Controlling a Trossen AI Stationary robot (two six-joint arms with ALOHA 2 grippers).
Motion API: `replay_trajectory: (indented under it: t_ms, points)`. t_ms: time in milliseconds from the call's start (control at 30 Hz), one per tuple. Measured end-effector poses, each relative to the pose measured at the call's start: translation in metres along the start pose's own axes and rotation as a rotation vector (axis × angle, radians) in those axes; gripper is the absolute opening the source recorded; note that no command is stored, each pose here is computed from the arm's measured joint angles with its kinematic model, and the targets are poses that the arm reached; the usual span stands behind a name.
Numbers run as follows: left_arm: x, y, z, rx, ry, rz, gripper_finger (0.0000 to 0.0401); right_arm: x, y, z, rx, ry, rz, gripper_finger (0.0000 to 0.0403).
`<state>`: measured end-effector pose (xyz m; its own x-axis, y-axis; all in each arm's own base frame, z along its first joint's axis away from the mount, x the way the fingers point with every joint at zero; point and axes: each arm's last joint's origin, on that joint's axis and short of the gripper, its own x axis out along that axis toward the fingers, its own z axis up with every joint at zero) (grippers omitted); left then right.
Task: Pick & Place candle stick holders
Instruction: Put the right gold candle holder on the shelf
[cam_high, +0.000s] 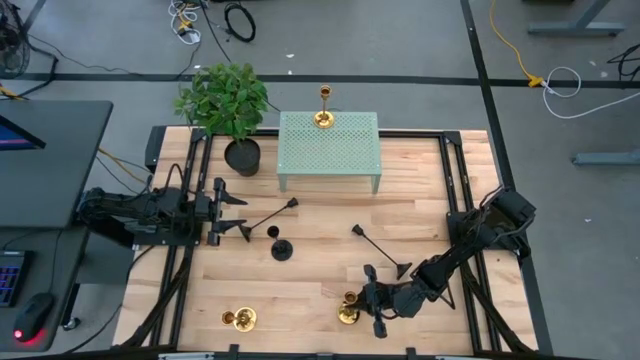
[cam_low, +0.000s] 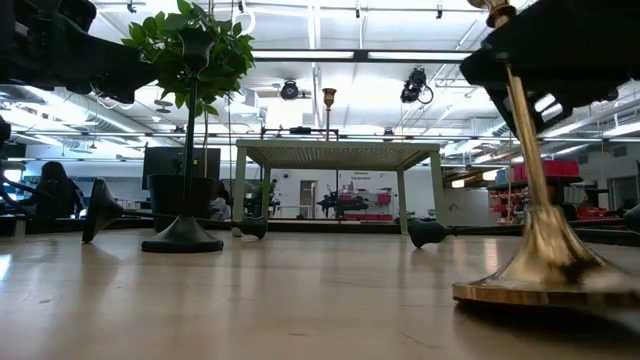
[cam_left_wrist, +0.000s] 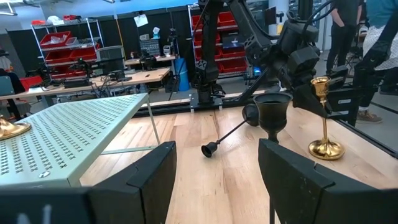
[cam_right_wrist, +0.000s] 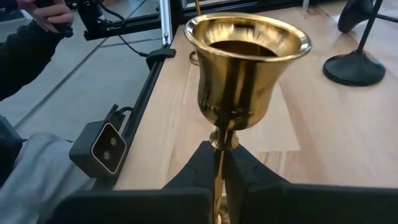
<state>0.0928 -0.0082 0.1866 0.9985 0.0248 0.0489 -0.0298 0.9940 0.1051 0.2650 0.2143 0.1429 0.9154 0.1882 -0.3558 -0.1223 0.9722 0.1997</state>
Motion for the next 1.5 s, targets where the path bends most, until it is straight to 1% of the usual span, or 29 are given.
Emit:
replay_trajectory:
  t_ms: [233, 400, 800, 1067, 1167, 1500]
  points:
    - [0.000, 0.000, 0.000, -0.022, 0.000, 0.000, 0.0227, -0.012, -0.004, 0.021, -0.028, -0.027, -0.030, 0.0004]
    - [0.000, 0.000, 0.000, -0.025, -0.001, 0.000, 0.0227, -0.016, -0.010, 0.037, -0.048, -0.065, -0.027, 0.0004]
    - [0.000, 0.000, 0.000, -0.026, -0.002, 0.000, 0.0227, -0.031, -0.037, 0.078, -0.056, -0.130, -0.046, 0.0002]
    - [0.000, 0.000, 0.000, -0.037, -0.002, 0.000, 0.0227, -0.048, -0.063, 0.103, -0.040, -0.151, -0.121, 0.0002]
    - [0.000, 0.000, 0.000, -0.047, -0.002, 0.000, 0.0227, -0.057, -0.072, 0.114, -0.053, -0.177, -0.151, 0.0002]
    - [0.000, 0.000, 0.000, -0.051, -0.002, 0.000, 0.0227, -0.080, -0.112, 0.137, -0.035, -0.198, -0.311, 0.0002]
